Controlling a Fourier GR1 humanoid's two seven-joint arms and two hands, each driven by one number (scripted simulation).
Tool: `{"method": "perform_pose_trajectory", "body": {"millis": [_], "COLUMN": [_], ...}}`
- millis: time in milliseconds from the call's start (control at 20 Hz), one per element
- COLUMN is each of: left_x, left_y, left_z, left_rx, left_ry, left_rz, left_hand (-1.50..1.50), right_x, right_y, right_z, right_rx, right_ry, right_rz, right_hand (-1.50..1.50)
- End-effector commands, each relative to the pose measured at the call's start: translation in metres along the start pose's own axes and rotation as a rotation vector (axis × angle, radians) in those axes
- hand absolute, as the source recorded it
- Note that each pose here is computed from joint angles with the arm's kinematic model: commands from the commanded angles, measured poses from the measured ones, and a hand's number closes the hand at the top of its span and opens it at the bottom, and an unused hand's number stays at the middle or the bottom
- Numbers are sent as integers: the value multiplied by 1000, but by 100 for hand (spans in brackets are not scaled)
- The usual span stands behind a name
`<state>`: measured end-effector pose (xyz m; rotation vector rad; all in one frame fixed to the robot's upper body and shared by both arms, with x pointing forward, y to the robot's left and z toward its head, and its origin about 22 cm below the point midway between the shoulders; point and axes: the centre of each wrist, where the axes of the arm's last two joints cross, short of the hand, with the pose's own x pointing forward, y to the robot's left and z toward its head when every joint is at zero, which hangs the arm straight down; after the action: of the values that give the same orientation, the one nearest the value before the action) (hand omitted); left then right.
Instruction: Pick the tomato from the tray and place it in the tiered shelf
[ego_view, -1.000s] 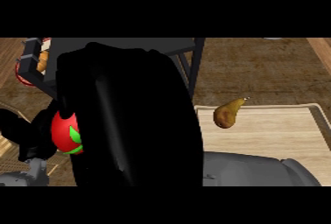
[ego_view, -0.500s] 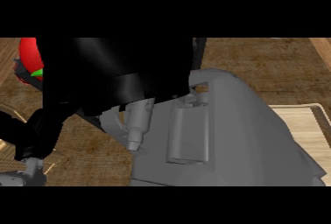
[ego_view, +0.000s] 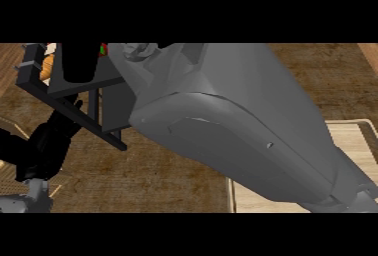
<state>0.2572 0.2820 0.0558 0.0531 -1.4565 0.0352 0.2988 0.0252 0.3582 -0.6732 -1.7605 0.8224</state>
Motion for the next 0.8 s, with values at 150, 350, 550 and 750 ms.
{"method": "perform_pose_trajectory", "body": {"millis": [150,350,550,750], "left_x": [-56,-53,-67,-52], "left_y": [12,8,12,3], "left_z": [6,5,14,1], "left_rx": [27,20,18,13], "left_ry": [300,286,307,298], "left_rz": [-34,-41,-25,-22], "left_hand": [0,0,0,0], "right_x": [2,-16,-19,-27], "right_y": [16,14,13,34], "right_z": [-20,-34,-43,-47], "right_rx": [11,-14,-25,13], "right_ry": [36,29,9,-22], "right_rz": [35,55,30,31], "right_hand": [150,150,150,150]}}
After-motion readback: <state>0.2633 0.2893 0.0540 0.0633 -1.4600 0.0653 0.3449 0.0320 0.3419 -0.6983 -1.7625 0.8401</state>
